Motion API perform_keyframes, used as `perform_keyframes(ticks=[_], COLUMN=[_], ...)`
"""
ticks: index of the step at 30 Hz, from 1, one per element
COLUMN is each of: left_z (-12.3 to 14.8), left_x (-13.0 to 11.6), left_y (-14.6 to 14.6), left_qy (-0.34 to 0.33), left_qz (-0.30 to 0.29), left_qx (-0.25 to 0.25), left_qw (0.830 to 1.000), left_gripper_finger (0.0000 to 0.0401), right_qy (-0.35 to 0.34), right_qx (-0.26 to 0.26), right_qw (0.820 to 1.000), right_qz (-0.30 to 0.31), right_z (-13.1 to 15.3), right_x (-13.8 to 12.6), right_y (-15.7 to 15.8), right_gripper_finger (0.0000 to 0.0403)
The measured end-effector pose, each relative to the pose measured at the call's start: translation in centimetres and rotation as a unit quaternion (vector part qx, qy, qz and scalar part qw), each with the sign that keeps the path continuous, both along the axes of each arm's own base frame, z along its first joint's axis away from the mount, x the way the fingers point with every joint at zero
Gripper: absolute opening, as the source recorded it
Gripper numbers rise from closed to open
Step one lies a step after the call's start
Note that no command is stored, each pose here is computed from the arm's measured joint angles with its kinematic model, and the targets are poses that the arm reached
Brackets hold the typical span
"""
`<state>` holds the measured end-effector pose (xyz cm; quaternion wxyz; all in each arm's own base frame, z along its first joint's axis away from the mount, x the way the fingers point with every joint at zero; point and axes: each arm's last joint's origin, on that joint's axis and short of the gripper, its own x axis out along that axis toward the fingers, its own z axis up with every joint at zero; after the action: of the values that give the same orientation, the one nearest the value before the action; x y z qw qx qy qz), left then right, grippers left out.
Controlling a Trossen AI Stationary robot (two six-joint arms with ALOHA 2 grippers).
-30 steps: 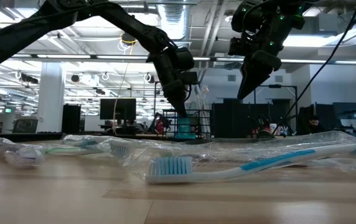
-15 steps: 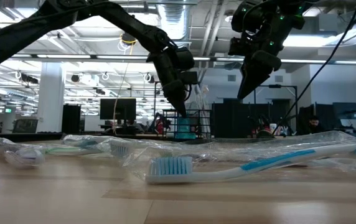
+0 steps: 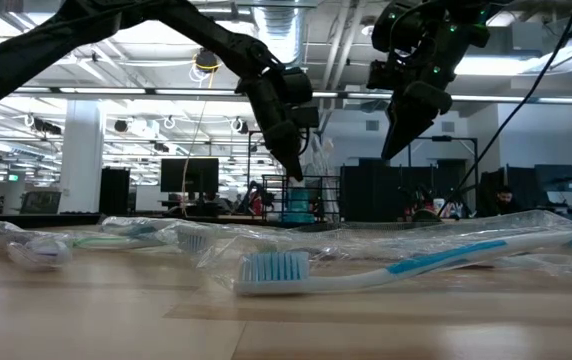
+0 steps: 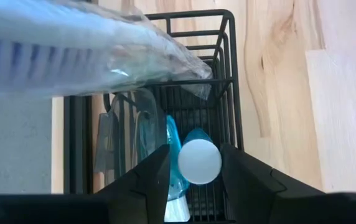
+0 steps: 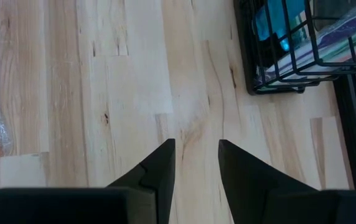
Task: Pick & Place toothbrushing station
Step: Put the blue mouthwash into the mesh organizer
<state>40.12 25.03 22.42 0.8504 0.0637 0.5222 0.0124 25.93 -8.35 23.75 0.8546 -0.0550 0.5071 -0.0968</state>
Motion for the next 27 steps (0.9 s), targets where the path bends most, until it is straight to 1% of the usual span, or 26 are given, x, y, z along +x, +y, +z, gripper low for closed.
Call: perform_keyframes(ticks=[9,16,27], left_z=[0.01,-0.06,0.86], left_x=[-0.04,-0.30,-0.54], left_y=[0.03,0.03,-0.14], left_qy=[0.002,0.021,0.016], left_qz=[0.003,0.012,0.016], left_qx=[0.001,0.007,0.013], left_qw=[1.000,1.000,1.000], left_gripper_finger=[0.0132,0.0123,0.0120], right_qy=[0.000,-0.002,-0.002], right_qx=[0.000,0.006,0.007], right_qw=[1.000,1.000,1.000], right_qz=[0.000,-0.010,-0.011], right_z=[0.00,0.00,-0.02], right_x=[0.00,0.00,-0.02], right_y=[0.01,0.01,0.02], right_gripper_finger=[0.0112,0.0112,0.0112])
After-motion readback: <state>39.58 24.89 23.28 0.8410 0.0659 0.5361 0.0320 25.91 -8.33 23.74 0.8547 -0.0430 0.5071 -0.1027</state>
